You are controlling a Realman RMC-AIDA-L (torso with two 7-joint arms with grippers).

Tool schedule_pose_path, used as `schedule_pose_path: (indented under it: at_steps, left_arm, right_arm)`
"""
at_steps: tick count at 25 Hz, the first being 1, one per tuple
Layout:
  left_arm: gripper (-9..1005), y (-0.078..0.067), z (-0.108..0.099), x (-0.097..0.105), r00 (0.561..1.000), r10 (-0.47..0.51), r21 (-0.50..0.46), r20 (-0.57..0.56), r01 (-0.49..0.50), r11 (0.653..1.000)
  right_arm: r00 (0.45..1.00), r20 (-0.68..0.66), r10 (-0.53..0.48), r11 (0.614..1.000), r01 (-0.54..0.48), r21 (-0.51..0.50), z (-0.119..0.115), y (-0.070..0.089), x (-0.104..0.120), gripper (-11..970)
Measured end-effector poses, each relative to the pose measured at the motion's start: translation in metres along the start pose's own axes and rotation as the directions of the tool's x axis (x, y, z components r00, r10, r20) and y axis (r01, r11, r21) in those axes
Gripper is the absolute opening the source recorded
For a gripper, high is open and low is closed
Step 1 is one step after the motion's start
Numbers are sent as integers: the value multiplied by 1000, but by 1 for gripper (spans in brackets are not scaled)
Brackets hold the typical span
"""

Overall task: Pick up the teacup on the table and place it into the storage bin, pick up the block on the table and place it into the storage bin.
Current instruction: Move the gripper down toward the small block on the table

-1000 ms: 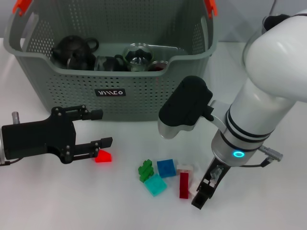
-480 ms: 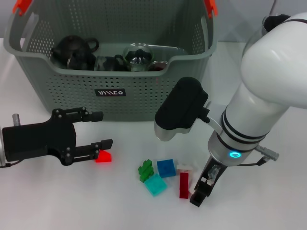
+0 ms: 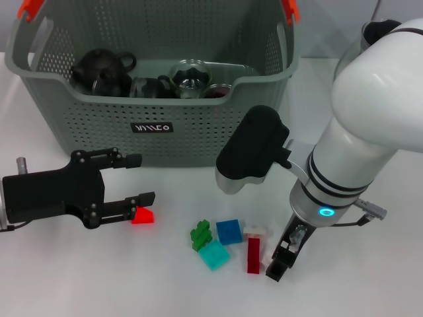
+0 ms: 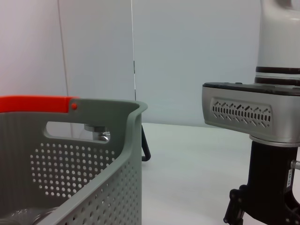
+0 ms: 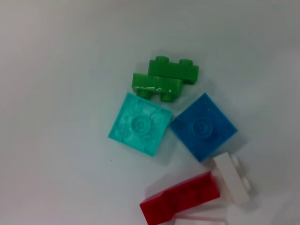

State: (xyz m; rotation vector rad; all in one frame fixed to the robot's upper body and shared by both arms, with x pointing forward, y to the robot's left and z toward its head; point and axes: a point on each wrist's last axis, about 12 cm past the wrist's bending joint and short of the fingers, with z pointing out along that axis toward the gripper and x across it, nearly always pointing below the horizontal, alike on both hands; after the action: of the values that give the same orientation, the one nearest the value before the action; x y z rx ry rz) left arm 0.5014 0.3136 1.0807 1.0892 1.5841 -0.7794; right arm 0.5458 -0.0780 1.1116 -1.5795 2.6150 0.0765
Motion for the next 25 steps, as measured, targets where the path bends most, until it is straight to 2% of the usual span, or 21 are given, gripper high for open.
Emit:
schedule_pose_path:
  at_steps: [18, 25]
  left_arm:
    - [675, 0, 0, 0, 1000, 0, 0, 0, 0, 1000]
    - [675, 0, 0, 0, 1000, 0, 0, 0, 0, 1000]
  right_arm:
    - [1000, 11, -14, 1000, 14, -2, 1, 4, -3, 894]
    - [1000, 10, -15, 1000, 15, -4, 1, 4, -3, 655]
